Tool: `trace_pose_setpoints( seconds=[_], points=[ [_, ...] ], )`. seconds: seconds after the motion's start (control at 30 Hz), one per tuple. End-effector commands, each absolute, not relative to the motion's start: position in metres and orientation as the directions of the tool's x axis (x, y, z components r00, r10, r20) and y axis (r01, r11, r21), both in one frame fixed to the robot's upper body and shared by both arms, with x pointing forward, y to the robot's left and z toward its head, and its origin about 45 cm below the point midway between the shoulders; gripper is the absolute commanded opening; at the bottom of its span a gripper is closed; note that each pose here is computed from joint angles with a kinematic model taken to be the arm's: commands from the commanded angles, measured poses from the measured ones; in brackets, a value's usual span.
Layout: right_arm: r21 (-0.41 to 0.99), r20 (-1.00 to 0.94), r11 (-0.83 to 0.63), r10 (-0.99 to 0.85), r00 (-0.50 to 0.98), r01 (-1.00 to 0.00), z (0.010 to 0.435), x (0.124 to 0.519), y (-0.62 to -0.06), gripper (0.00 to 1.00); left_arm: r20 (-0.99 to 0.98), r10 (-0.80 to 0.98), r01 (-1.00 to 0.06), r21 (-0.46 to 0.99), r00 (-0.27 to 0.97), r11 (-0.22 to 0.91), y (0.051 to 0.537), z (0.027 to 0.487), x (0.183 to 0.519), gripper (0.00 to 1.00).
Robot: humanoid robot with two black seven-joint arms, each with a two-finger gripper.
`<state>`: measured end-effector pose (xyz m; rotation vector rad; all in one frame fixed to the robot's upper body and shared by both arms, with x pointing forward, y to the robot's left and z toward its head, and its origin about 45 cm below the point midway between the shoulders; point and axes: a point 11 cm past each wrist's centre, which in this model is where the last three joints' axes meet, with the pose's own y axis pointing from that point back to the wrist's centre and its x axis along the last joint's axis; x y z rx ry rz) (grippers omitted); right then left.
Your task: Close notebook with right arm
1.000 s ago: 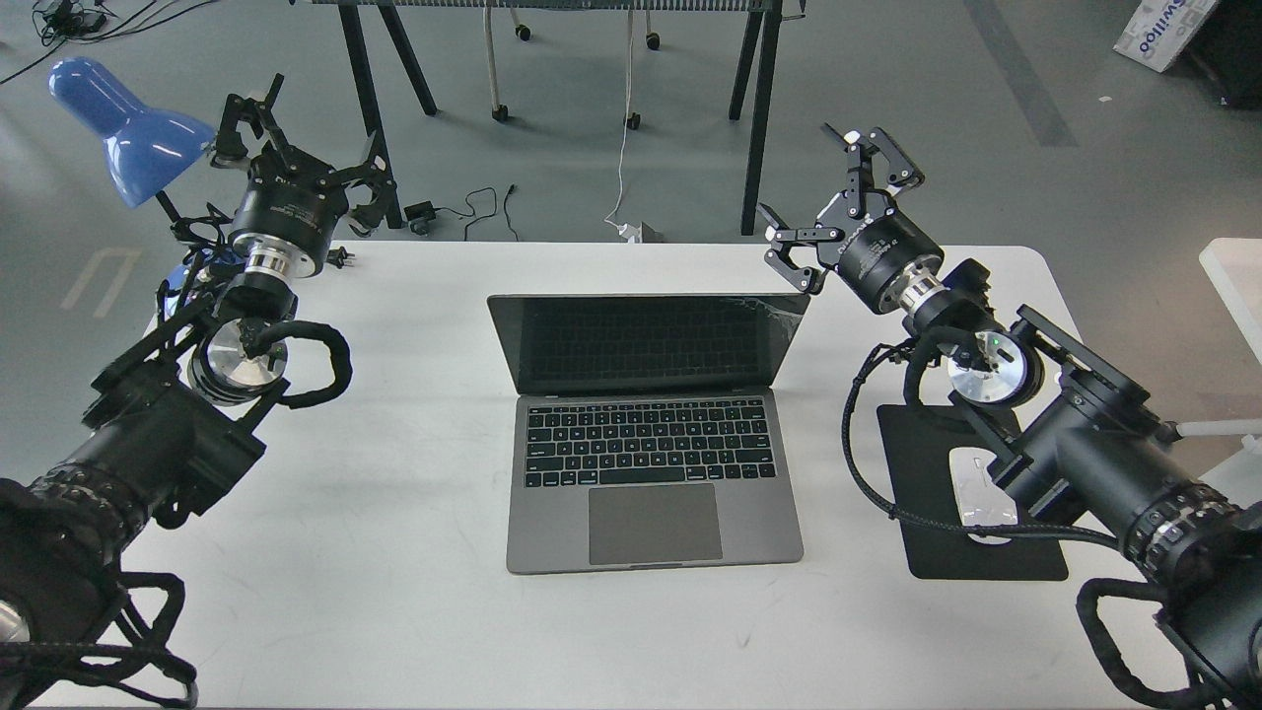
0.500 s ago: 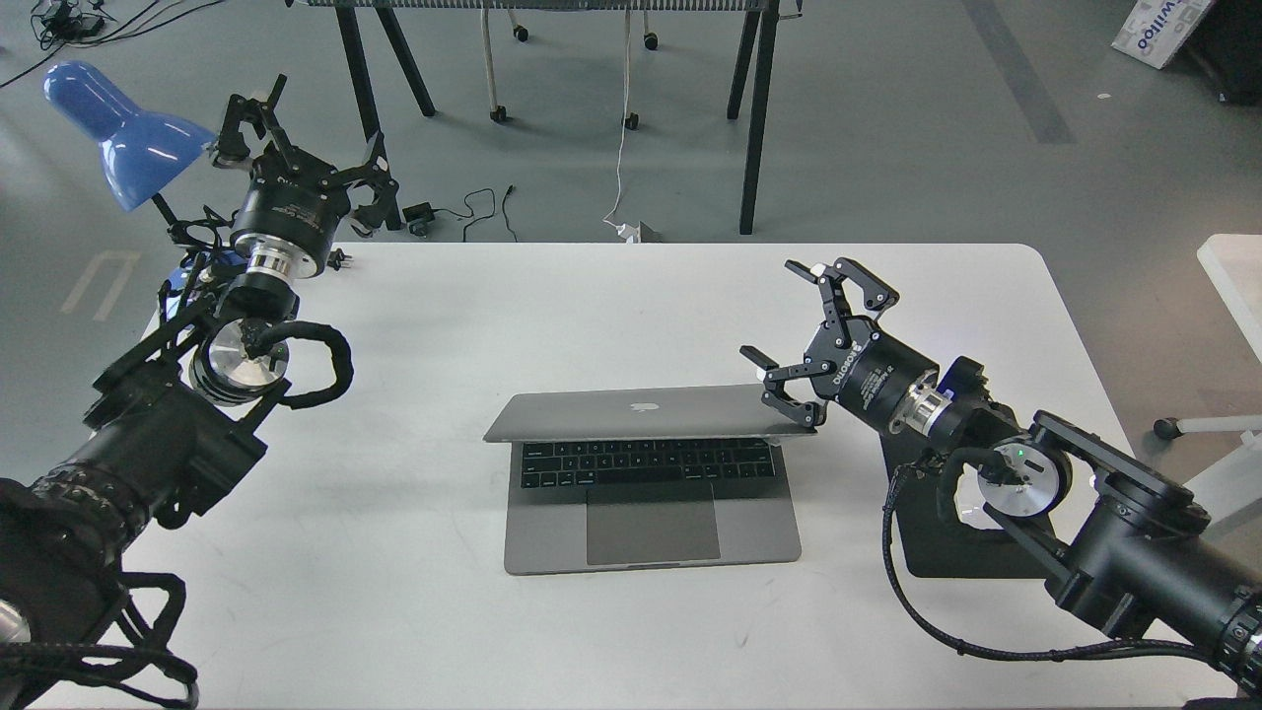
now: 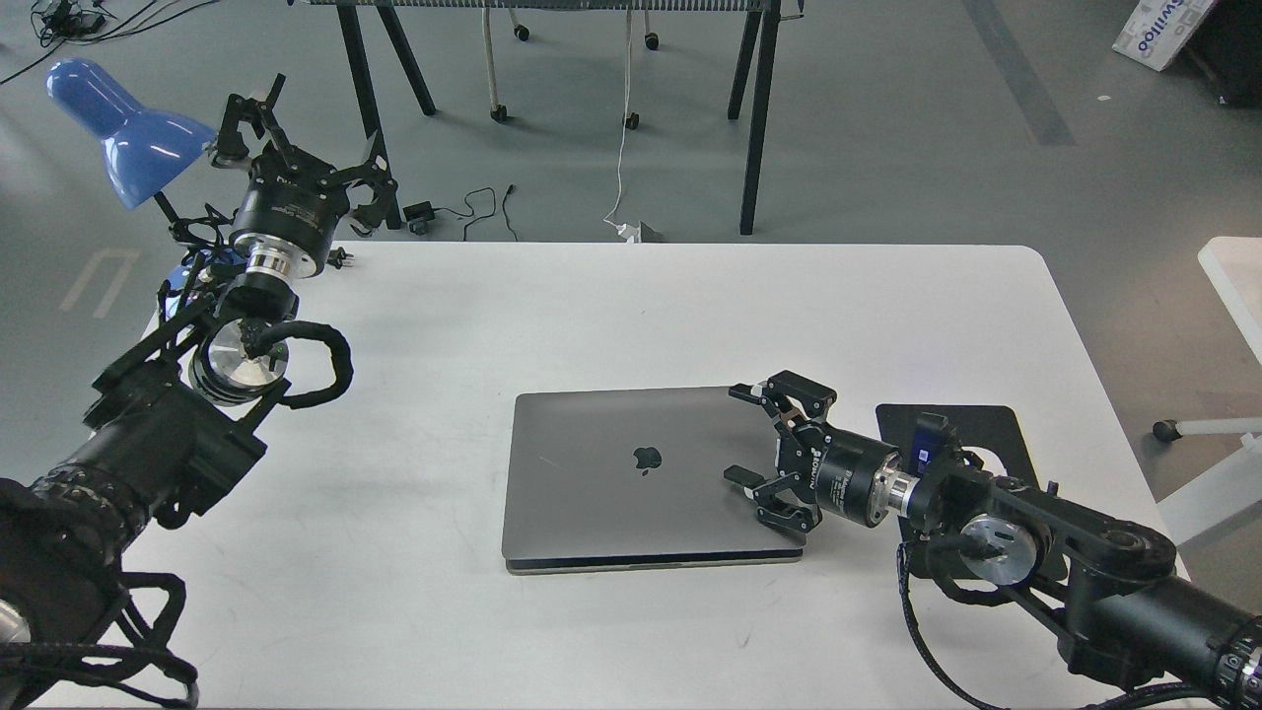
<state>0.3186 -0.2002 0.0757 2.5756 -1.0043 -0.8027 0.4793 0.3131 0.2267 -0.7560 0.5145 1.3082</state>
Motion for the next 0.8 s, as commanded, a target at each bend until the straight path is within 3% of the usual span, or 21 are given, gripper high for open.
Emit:
trace_pose_setpoints(
  seconds=[0.0, 0.47, 0.77],
  points=[
    [0.439, -0.386, -0.719, -0.692, 0.61, -0.538, 0.071, 0.316, -0.202, 1.0, -0.72, 0.663, -0.976, -0.202, 0.205, 0.083, 0.313, 0.226, 0.479, 1.0],
    [0.447, -0.38, -0.688, -0.724, 0.575, -0.571, 0.068, 0.322, -0.206, 1.0, -0.722, 0.661, -0.976, -0.203, 0.204, 0.079, 0.313, 0.227, 0.479, 1.0],
    [0.137, -0.431, -0.643, -0.723, 0.539, -0.753, 0.163, 0.386, -0.219, 1.0, -0.723, 0.66, -0.976, -0.205, 0.204, 0.077, 0.314, 0.227, 0.479, 1.0]
  ],
)
